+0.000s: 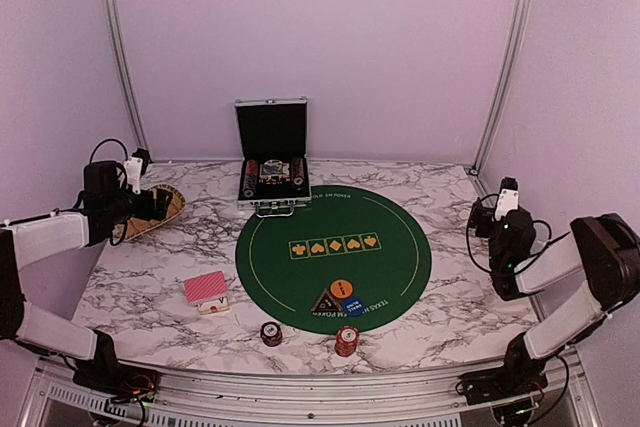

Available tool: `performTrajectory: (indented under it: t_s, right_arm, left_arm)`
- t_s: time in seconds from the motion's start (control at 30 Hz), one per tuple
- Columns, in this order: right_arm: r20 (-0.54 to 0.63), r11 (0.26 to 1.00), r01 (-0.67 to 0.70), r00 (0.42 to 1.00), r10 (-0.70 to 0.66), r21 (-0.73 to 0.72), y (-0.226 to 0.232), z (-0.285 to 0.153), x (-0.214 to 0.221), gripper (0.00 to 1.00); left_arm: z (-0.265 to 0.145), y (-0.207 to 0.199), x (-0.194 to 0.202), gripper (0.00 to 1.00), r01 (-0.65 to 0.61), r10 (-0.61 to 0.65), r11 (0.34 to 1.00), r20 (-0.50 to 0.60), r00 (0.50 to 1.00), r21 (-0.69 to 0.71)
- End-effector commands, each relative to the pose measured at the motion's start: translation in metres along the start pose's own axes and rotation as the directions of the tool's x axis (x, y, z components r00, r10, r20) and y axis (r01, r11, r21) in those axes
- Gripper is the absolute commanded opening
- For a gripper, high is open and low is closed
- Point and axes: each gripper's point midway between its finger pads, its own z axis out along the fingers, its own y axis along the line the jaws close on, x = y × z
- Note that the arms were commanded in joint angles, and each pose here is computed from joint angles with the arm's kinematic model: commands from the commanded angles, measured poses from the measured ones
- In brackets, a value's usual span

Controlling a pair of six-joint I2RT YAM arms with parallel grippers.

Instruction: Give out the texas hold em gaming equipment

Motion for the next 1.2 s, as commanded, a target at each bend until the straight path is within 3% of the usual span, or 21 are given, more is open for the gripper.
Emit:
performTrajectory:
  t_s: [0.0, 0.13, 0.23, 0.33, 0.5, 0.67, 0.9, 1.07, 1.17]
  right_arm:
    - [-0.071, 0.998, 0.037, 0.997, -0.034, 0.041, 0.003, 0.028, -0.042, 0.99]
    - [-0.092, 0.999, -0.017, 0.996, 0.014, -0.036, 0.017, 0.030, -0.066, 0.99]
    - [-0.105, 0.970, -0.239, 0.967, 0.233, -0.043, 0.015, 0.026, -0.084, 0.99]
    - [-0.209, 0.916, -0.339, 0.932, 0.296, -0.216, 0.041, 0.023, -0.098, 0.99]
    - [-0.331, 0.854, -0.260, 0.937, 0.111, -0.450, 0.126, -0.006, -0.097, 0.98]
    - [-0.378, 0.744, -0.204, 0.923, -0.070, -0.636, 0.208, -0.059, -0.082, 0.88]
    - [-0.398, 0.549, -0.140, 0.832, -0.387, -0.824, 0.296, -0.159, -0.031, 0.87]
    - [-0.407, 0.405, -0.194, 0.731, -0.547, -0.893, 0.335, -0.218, 0.000, 0.81]
    - [-0.387, 0.360, -0.192, 0.685, -0.617, -0.913, 0.347, -0.246, 0.018, 0.80]
  left_arm:
    - [-0.010, -0.010, 0.013, 0.99, -0.015, 0.021, 0.998, -0.101, 0.995, 0.062]
    - [-0.016, -0.012, 0.014, 0.99, -0.032, 0.044, 0.996, -0.150, 0.988, 0.082]
    - [-0.020, -0.010, 0.010, 0.99, -0.042, 0.055, 0.996, -0.166, 0.985, 0.080]
    - [-0.026, -0.015, 0.005, 0.99, -0.039, 0.059, 0.993, -0.183, 0.981, 0.108]
    - [-0.034, -0.019, 0.004, 0.99, -0.050, 0.079, 0.989, -0.214, 0.974, 0.139]
    - [-0.042, -0.023, 0.009, 0.99, -0.065, 0.104, 0.984, -0.239, 0.966, 0.164]
    - [-0.052, -0.025, 0.010, 0.99, -0.090, 0.132, 0.980, -0.243, 0.961, 0.177]
    - [-0.054, -0.025, 0.006, 0.99, -0.095, 0.137, 0.979, -0.238, 0.961, 0.180]
    - [-0.055, -0.026, 0.006, 0.99, -0.089, 0.132, 0.979, -0.239, 0.962, 0.185]
